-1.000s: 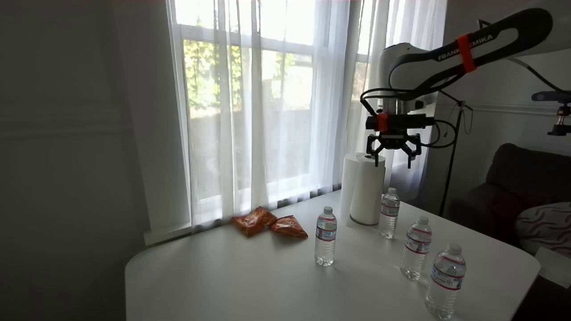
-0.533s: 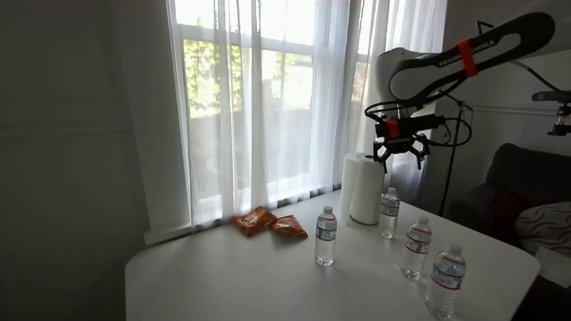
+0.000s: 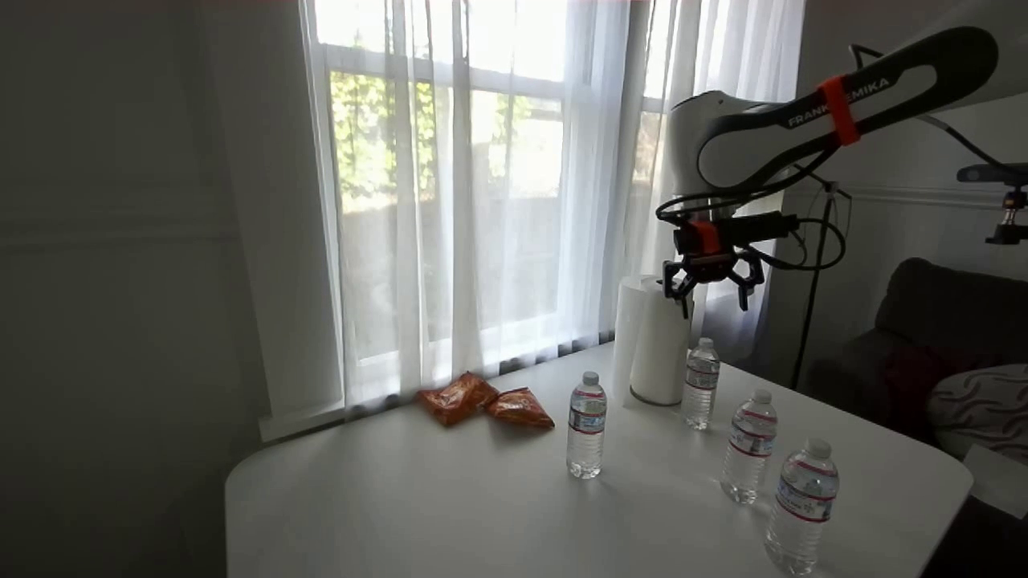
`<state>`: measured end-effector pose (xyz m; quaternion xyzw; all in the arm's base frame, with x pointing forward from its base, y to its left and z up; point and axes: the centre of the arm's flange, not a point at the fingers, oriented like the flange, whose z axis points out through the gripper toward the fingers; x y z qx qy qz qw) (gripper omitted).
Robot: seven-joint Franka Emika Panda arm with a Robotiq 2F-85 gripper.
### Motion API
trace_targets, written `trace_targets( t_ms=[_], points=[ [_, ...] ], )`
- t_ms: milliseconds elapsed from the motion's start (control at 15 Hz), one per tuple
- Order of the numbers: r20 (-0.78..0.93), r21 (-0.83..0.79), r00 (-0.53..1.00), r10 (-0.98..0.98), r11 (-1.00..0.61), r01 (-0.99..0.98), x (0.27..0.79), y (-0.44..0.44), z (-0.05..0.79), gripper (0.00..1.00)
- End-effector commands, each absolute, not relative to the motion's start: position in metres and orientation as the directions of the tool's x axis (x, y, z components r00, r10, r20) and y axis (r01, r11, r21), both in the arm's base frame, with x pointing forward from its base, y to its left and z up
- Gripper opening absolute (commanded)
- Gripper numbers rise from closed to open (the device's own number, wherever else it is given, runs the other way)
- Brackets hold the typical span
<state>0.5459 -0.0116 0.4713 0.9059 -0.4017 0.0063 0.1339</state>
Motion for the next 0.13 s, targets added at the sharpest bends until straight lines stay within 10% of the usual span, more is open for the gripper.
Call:
trace_targets(
  t_ms=[0, 67],
  points=[
    [0.119, 0.238, 0.677, -0.726, -0.641, -0.729, 0.5459, -0.0116, 0.4712, 1.00],
    [0.119, 0.238, 0.677, -0.726, -0.641, -0.730, 0.5459, -0.0117, 0.4712, 1.00]
  ],
)
